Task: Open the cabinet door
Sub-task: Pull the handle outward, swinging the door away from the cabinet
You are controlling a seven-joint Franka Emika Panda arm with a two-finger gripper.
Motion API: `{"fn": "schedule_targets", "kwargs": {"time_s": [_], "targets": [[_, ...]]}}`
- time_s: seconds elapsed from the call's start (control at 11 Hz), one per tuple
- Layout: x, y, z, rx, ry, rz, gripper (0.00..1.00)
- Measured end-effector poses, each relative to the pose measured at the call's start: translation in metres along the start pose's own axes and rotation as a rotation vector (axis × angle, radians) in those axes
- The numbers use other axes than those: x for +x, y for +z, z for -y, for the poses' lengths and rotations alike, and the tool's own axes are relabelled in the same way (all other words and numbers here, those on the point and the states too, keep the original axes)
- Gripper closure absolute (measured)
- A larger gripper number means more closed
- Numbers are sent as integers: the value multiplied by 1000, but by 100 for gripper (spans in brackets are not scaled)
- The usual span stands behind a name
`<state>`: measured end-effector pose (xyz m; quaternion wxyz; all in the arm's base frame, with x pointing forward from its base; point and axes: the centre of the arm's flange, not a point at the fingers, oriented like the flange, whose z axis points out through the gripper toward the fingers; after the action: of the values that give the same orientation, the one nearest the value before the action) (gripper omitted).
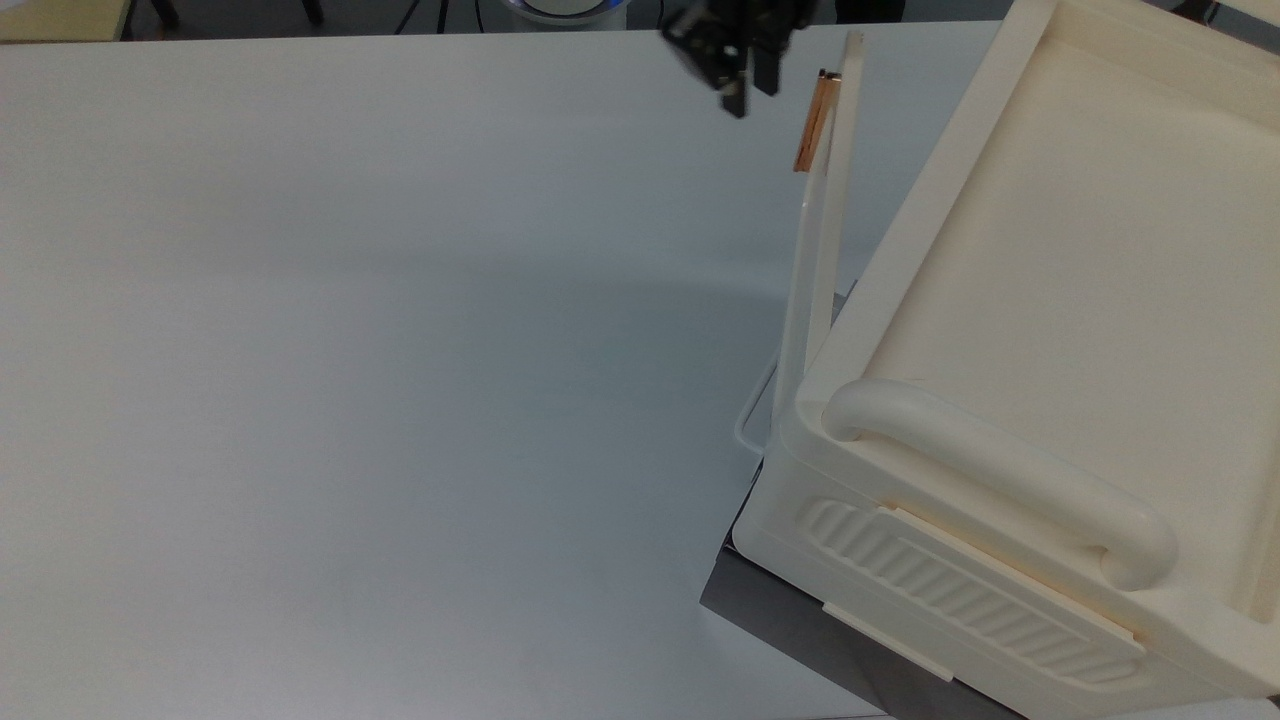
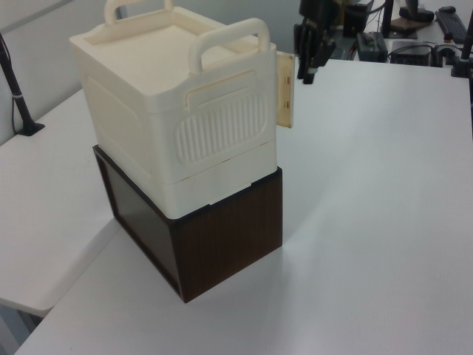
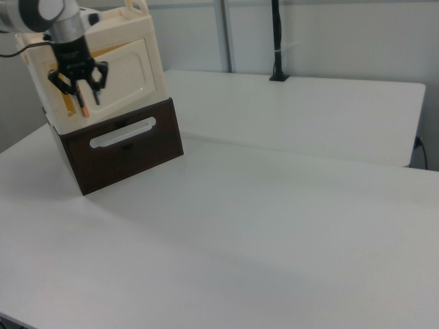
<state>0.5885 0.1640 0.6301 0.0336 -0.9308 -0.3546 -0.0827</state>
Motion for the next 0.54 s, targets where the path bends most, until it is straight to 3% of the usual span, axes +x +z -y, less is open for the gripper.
{"fn": "schedule_targets", "kwargs": {"time_s": [0.36, 0.45, 0.54], "targets": [[-59, -35, -56, -7, 127, 47, 21], [-67, -50, -57, -15, 134, 30, 12], [-70, -63, -51, -21, 131, 10, 12]]}}
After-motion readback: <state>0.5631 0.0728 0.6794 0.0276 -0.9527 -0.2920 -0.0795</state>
